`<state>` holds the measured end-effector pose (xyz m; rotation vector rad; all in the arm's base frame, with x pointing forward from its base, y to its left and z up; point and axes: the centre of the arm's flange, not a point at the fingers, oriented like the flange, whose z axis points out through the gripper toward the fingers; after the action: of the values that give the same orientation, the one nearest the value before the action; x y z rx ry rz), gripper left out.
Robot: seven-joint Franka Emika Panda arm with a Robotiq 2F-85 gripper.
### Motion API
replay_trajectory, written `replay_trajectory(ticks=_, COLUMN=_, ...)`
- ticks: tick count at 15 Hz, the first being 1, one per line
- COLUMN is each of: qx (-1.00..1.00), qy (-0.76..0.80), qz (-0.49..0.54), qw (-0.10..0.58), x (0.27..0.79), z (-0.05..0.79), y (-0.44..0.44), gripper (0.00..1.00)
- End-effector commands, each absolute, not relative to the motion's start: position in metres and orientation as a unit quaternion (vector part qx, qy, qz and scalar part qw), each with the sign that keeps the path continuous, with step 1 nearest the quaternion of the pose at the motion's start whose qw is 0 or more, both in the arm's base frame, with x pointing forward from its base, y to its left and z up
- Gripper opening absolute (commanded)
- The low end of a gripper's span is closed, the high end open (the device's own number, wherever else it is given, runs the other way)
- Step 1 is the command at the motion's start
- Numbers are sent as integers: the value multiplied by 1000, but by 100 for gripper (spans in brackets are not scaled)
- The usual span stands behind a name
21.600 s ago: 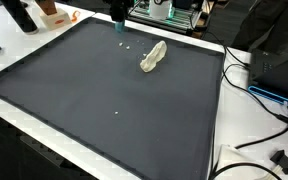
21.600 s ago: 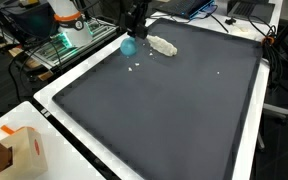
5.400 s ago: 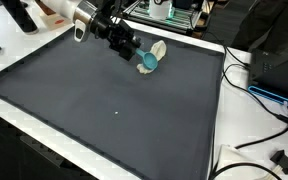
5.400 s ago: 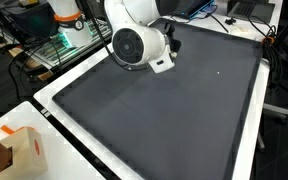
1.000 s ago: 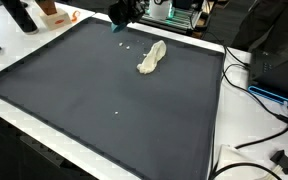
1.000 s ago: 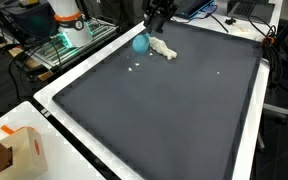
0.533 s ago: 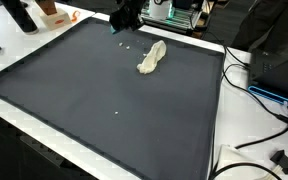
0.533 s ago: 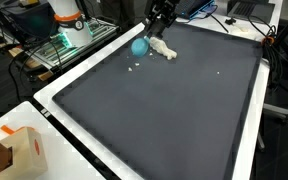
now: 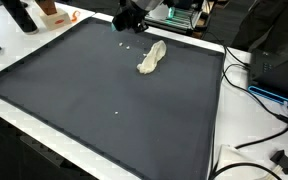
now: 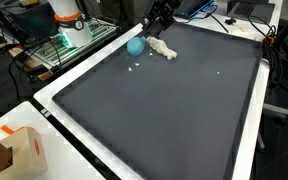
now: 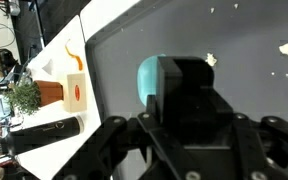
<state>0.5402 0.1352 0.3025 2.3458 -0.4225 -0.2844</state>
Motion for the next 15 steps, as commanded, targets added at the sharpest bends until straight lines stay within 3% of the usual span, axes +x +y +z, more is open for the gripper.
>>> replay_trajectory(ticks=1, qx=902, qy=-137, qz=-118, qw=392, x=545, z=298, y=146, gripper=25)
replay_trajectory(ticks=15, qx=896, qy=-1, qz=-159, qw=415, x=546, z=278, y=195, gripper=25)
